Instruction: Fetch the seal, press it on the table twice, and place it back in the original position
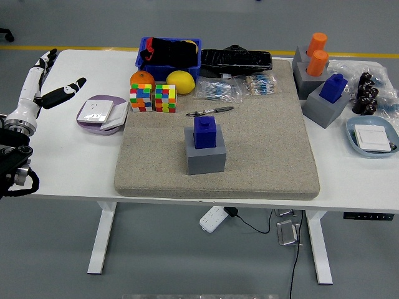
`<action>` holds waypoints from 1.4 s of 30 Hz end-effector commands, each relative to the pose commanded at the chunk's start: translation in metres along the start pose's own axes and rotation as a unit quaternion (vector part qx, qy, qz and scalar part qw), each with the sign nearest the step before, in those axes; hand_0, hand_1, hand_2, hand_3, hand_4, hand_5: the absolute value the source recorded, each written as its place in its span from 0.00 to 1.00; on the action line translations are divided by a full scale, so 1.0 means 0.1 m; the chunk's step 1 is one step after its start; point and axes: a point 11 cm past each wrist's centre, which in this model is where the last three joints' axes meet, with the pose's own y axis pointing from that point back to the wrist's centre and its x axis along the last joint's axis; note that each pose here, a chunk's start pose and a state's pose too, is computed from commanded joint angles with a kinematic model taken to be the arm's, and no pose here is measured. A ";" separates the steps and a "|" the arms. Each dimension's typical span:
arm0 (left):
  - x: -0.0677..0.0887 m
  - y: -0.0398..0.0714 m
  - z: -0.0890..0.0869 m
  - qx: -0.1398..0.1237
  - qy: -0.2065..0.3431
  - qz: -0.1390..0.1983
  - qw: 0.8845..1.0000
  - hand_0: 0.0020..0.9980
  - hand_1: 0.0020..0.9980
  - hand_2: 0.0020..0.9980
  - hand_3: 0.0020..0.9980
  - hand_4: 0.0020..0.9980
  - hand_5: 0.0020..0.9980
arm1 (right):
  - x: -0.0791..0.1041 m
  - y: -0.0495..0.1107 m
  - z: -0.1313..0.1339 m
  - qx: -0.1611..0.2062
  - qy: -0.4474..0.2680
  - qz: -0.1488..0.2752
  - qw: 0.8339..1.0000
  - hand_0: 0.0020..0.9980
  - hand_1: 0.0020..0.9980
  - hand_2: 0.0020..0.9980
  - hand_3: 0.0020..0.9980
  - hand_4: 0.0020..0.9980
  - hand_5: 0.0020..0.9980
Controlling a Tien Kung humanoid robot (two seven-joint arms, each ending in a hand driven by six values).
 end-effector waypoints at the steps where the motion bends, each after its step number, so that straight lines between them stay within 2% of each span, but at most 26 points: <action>1: 0.00 0.00 0.00 0.000 0.000 0.000 1.000 1.00 1.00 0.99 0.98 0.87 0.36 | 0.00 0.00 -0.01 0.001 0.000 -0.001 1.000 0.80 0.71 0.71 0.67 0.77 0.56; 22: -0.03 -0.03 0.06 -0.006 0.003 -0.002 1.000 1.00 1.00 0.99 0.98 0.86 0.35 | 0.02 0.00 -0.03 0.003 0.002 0.001 1.000 0.80 0.71 0.71 0.67 0.77 0.56; 32: -0.05 0.01 -0.01 0.003 -0.001 -0.007 1.000 1.00 1.00 0.99 0.98 0.86 0.34 | 0.01 0.00 0.00 0.000 0.005 -0.001 1.000 0.80 0.71 0.71 0.67 0.77 0.56; 42: -0.10 0.01 0.01 0.002 0.001 -0.012 1.000 1.00 1.00 0.99 0.98 0.86 0.34 | -0.02 0.00 0.05 -0.005 0.002 -0.002 1.000 0.80 0.71 0.71 0.66 0.77 0.56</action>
